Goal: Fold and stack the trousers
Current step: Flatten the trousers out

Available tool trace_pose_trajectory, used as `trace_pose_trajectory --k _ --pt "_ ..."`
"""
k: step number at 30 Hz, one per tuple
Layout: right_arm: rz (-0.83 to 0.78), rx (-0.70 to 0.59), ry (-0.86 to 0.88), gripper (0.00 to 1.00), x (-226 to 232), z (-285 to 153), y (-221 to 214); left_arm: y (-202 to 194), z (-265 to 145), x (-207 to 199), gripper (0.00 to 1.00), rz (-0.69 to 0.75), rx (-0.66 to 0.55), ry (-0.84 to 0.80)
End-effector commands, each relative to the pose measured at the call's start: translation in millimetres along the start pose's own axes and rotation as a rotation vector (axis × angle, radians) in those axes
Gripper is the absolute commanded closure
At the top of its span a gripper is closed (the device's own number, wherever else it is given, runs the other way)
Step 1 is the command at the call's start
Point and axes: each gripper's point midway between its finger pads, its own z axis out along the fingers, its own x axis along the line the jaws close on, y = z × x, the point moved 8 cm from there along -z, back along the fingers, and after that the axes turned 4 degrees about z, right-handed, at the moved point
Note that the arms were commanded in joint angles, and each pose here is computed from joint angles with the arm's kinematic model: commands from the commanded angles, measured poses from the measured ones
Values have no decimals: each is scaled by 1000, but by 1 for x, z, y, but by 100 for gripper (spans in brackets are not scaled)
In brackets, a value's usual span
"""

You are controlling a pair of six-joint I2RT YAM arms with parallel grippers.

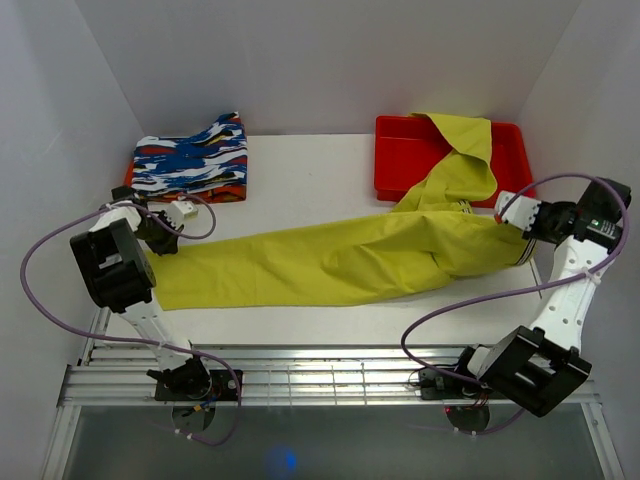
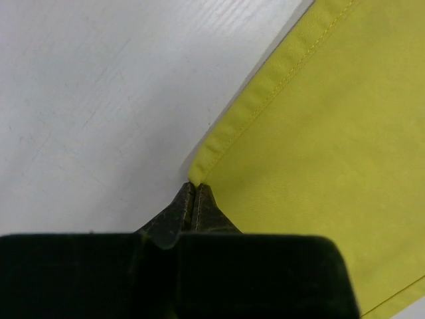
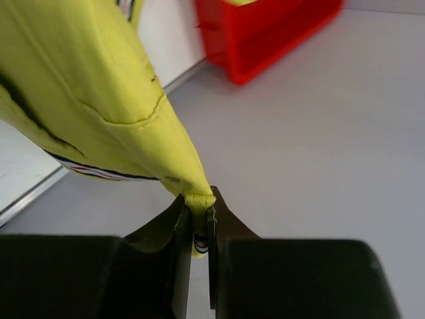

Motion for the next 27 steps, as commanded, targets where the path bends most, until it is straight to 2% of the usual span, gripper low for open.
trace_pose_trajectory --k 1,2,3,4,5,8,10,11,17,21,27 --pt "33 -136 -341 92 -91 -60 37 8 -33 17 100 -92 -102 117" --pt "89 -182 -359 92 -100 -68 47 9 -42 21 100 -127 -120 148" --pt "92 -237 -356 92 -112 -68 62 10 -46 22 100 -139 -137 156" --pt "73 -287 -409 92 -130 -90 81 13 -50 22 100 -151 -174 157" --pt "100 -331 -413 92 -135 -95 94 11 -56 24 100 -171 -197 169" --pt "29 -509 -436 92 -145 -107 164 22 -80 29 100 -226 -292 210" --pt "-16 -573 -501 92 -150 -118 195 26 -91 32 100 -258 -335 223" --pt "-66 -650 -504 92 -145 -123 228 25 -98 34 100 -278 -362 232" --pt "-127 -713 -715 92 -172 -158 294 20 -147 54 100 -408 -476 360" --pt "-132 -767 -913 92 -196 -184 322 13 -167 64 100 -468 -518 425" --pt "-179 -806 -1123 92 -205 -212 353 6 -188 71 100 -504 -557 492"
